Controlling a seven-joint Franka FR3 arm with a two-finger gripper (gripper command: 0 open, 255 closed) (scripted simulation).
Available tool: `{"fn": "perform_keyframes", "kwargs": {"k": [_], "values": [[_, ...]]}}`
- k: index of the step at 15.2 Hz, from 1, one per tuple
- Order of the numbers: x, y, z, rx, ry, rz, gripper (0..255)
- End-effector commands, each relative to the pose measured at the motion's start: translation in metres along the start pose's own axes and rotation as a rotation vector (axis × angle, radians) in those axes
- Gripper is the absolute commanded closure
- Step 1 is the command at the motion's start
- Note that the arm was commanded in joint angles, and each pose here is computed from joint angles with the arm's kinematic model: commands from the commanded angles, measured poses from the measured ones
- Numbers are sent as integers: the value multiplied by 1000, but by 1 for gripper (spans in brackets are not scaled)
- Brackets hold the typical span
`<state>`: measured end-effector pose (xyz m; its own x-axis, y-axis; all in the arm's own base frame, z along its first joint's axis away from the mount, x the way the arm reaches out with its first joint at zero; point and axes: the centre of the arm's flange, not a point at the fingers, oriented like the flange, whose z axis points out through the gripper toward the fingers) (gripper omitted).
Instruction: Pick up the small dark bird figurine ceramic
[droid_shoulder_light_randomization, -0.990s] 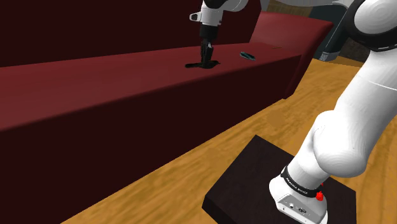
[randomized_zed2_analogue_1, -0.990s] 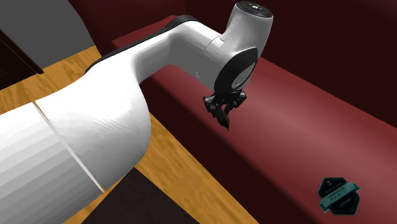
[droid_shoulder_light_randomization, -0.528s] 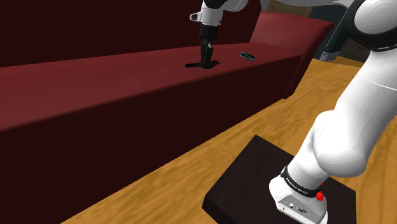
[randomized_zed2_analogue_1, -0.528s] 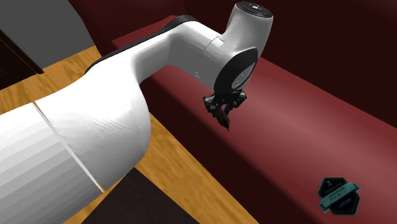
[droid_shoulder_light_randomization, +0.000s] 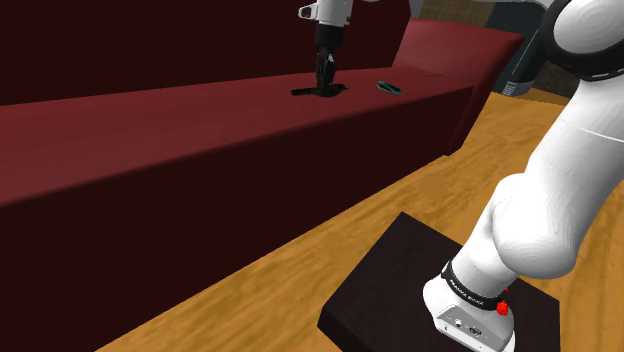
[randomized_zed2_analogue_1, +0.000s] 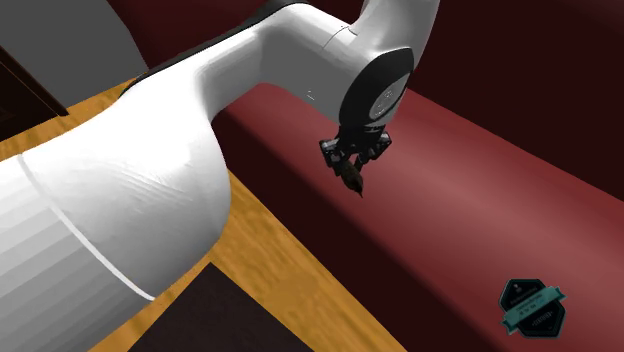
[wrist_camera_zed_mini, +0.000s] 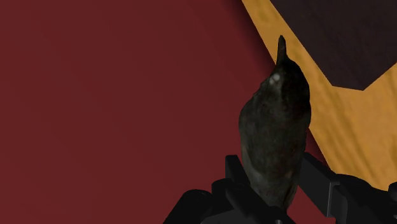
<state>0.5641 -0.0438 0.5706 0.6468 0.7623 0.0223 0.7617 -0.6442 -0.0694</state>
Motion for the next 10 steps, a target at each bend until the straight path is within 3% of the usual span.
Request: {"fn": "perform_keyframes", "kwargs": {"k": [1,10], "values": [[-1,-1,-10,0,0,0,255],[0,-4,-48,0,0,0,255]]}}
